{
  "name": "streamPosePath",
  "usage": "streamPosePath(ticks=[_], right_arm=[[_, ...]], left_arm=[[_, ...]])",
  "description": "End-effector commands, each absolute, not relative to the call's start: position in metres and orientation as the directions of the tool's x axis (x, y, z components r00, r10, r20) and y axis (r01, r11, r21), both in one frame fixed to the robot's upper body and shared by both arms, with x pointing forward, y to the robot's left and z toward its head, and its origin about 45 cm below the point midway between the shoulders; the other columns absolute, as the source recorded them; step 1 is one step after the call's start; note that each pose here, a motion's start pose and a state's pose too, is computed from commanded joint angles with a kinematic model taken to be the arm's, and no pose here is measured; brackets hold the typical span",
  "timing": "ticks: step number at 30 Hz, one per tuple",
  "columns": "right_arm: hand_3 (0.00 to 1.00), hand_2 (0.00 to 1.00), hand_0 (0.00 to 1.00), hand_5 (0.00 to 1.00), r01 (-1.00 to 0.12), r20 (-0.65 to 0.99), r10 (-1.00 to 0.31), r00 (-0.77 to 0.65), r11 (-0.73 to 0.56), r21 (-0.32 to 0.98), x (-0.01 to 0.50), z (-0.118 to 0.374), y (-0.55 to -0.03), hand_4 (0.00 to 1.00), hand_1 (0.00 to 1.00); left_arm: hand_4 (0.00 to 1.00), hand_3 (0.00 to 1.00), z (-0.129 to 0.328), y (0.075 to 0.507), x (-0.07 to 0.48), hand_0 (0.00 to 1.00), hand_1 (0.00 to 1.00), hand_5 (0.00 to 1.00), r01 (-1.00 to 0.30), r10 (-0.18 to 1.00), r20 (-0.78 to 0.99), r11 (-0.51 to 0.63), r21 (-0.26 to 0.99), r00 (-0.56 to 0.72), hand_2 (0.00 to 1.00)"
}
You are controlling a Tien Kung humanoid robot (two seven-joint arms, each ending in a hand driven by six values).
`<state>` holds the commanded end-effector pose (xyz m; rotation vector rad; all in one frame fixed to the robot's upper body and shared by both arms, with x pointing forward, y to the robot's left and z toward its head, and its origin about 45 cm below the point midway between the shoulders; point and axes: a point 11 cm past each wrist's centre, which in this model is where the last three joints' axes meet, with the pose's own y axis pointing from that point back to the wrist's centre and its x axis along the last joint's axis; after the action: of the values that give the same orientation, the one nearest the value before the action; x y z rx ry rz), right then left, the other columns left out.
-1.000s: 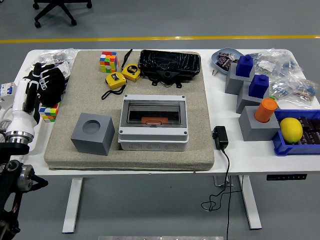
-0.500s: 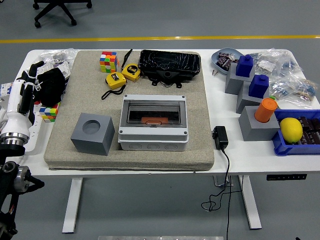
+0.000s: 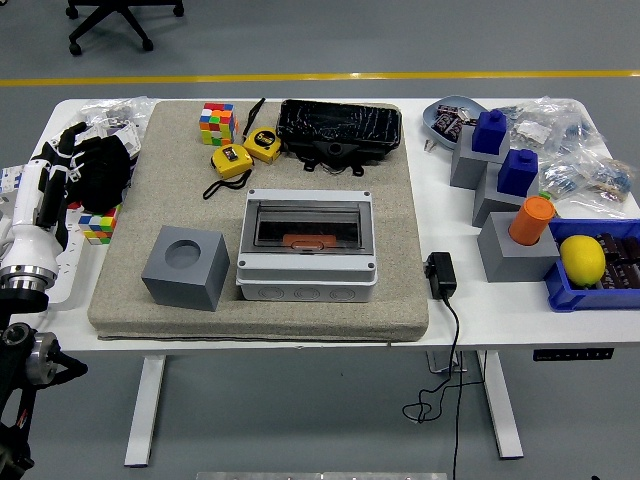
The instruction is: Fetch the battery,place it into the box,close the lid of the box
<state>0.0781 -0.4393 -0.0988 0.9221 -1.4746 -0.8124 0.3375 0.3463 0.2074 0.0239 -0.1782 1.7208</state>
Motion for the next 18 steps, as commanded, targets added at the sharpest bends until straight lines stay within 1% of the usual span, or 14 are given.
streamPosePath(ticks=[3, 4, 9, 10, 15, 16, 18], right_arm=[[0.631, 0.735, 0.945, 0.818, -0.096, 0.446, -0.895, -0.017, 0.445, 0.89, 0.0778, -0.0991, -0.4388, 0.93, 0.78], [0.601, 0.737, 0.949, 0.718, -0.095, 0.446, -0.895, -0.014, 0.445, 0.891, 0.0777, -0.0991, -0.4387, 0.89, 0.781], [0.601, 0.737, 0.949, 0.718, -0.098, 0.442, -0.897, -0.026, 0.443, 0.891, 0.0778, -0.0996, -0.4376, 0.89, 0.781], [0.675, 0.738, 0.953, 0.828, -0.099, 0.441, -0.897, -0.028, 0.441, 0.892, 0.0778, -0.0997, -0.4374, 0.987, 0.785], [0.675, 0.738, 0.953, 0.828, -0.107, 0.437, -0.899, -0.037, 0.439, 0.892, 0.0785, -0.0996, -0.4377, 0.987, 0.785], [0.709, 0.739, 0.955, 0.872, -0.108, 0.437, -0.899, -0.037, 0.438, 0.892, 0.0784, -0.0996, -0.4376, 0.998, 0.786], [0.709, 0.739, 0.955, 0.872, -0.109, 0.434, -0.9, -0.038, 0.436, 0.894, 0.0784, -0.0998, -0.4371, 0.998, 0.786]], left_arm=[[0.998, 0.743, 0.2078, 0.3468, 0.3373, 0.854, 0.872, 0.94, -0.983, 0.98, 0.112, -0.149, -0.108, -0.161, 0.836], [0.998, 0.884, 0.2078, 0.3469, 0.3373, 0.86, 0.836, 0.935, -0.983, 0.981, 0.11, -0.15, -0.108, -0.161, 0.795], [0.998, 0.884, 0.2081, 0.3474, 0.3372, 0.86, 0.836, 0.935, -0.983, 0.982, 0.1, -0.151, -0.109, -0.162, 0.795], [0.998, 0.937, 0.2079, 0.3478, 0.337, 0.861, 0.806, 0.936, -0.982, 0.982, 0.098, -0.152, -0.109, -0.163, 0.767], [0.998, 0.937, 0.2085, 0.3497, 0.3364, 0.861, 0.806, 0.936, -0.981, 0.98, 0.104, -0.157, -0.113, -0.169, 0.767], [0.998, 0.785, 0.2083, 0.3498, 0.3363, 0.895, 0.912, 0.934, -0.981, 0.98, 0.107, -0.158, -0.113, -0.17, 0.851], [0.998, 0.785, 0.2078, 0.3497, 0.3361, 0.895, 0.912, 0.934, -0.981, 0.979, 0.109, -0.158, -0.113, -0.171, 0.851]])
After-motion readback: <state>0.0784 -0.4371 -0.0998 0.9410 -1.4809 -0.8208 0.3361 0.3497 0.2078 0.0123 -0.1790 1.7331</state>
